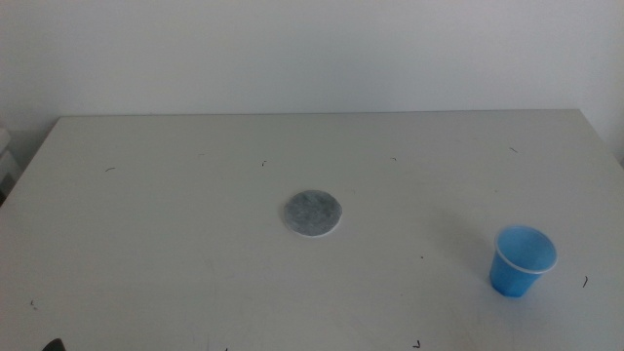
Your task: Place an empty cup on a cup mat.
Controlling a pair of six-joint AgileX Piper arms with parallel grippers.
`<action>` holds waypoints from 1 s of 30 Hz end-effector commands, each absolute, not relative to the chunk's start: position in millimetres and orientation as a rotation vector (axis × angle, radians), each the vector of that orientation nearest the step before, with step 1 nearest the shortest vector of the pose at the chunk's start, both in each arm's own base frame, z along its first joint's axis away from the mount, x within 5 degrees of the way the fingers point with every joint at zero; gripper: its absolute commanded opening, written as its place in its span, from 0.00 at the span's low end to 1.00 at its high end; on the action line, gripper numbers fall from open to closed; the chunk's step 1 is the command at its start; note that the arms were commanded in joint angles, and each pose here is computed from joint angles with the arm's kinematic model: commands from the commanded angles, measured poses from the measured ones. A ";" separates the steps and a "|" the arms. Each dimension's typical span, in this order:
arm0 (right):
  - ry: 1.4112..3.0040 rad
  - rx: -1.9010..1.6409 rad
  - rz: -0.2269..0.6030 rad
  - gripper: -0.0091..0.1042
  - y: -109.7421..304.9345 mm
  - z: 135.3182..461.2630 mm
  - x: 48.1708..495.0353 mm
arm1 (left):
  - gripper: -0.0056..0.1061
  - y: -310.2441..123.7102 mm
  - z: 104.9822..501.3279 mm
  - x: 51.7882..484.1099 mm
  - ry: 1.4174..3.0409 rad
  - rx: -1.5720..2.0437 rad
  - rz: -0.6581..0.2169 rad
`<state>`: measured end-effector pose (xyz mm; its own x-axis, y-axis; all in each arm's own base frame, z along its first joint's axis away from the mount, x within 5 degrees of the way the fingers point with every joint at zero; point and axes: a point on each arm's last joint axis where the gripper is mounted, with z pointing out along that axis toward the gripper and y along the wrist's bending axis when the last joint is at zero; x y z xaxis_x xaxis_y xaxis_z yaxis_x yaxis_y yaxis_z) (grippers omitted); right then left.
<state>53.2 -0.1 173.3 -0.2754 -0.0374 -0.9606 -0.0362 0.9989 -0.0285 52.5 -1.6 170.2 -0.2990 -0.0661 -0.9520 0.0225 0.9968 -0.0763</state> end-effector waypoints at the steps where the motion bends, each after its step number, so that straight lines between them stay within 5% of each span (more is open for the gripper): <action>1: 1.731 -0.064 -0.008 0.85 -0.1 198.5 50.5 | 0.99 -2.0 178.3 53.8 1.796 -0.038 -0.101; 16: 1.847 -0.034 -0.024 0.85 -2.6 288.1 51.2 | 0.99 -2.0 178.3 53.8 1.796 -0.038 -0.101; 30: 2.167 0.059 0.154 0.85 10.4 373.5 106.4 | 0.99 -2.0 178.3 53.8 1.796 -0.038 -0.101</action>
